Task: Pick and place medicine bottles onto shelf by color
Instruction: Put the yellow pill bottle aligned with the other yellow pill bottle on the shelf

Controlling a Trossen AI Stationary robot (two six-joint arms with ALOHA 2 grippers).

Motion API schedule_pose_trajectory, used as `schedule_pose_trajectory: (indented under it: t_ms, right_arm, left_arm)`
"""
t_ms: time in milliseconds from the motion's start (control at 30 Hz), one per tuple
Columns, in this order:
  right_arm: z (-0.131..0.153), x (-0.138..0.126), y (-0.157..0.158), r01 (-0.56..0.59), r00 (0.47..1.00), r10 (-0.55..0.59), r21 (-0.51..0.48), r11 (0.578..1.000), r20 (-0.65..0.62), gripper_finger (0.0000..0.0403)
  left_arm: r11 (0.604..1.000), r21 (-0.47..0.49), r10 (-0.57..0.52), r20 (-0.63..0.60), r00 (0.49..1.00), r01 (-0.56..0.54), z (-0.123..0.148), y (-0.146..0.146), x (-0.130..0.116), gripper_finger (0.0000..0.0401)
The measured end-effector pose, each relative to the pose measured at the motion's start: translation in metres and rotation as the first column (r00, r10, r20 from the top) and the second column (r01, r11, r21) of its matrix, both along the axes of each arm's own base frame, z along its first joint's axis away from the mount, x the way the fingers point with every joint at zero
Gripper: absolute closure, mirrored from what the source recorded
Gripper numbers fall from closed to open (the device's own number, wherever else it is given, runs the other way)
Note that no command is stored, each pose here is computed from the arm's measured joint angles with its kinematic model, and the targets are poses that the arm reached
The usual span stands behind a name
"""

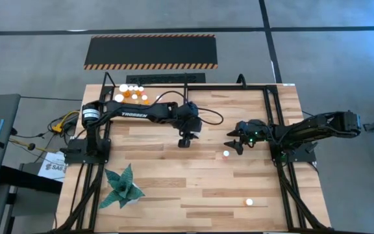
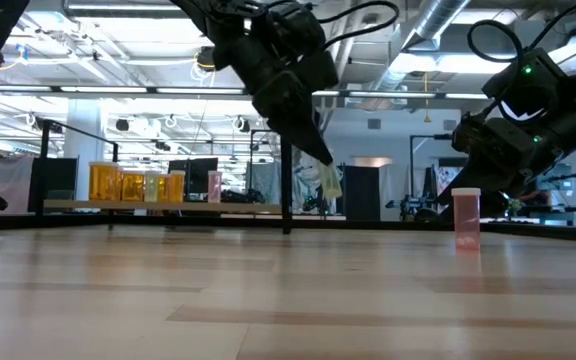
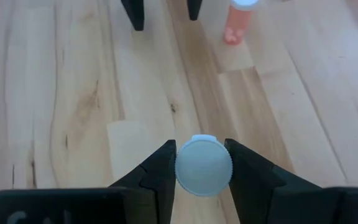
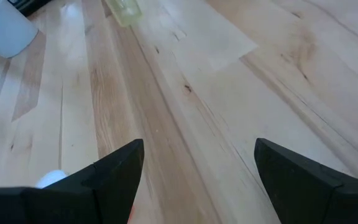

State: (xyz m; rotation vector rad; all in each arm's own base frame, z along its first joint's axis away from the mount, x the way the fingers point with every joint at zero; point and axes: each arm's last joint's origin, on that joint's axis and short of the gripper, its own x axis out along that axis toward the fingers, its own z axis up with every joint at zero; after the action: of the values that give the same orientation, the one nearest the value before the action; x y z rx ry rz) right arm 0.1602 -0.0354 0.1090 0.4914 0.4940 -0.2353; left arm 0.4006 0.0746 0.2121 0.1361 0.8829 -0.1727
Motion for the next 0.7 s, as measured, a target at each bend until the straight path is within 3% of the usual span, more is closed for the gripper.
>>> schedule_pose_trajectory:
  t_ms: [533,700]
  right_arm:
    - [0.000,0.000,0.000,0.000,1.000,0.000,0.000,1.000,-0.001,0.0076]
    - [0.000,0.000,0.000,0.000,1.000,0.000,0.000,1.000,-0.001,0.0076]
  left_arm:
    - [0.997,0.056,-0.064,0.074,0.995,0.060,0.031,-0.002,0.012,0.0289]
    - [0.996,0.075,-0.044,0.025,0.999,0.042,0.055,-0.001,0.010,0.0289]
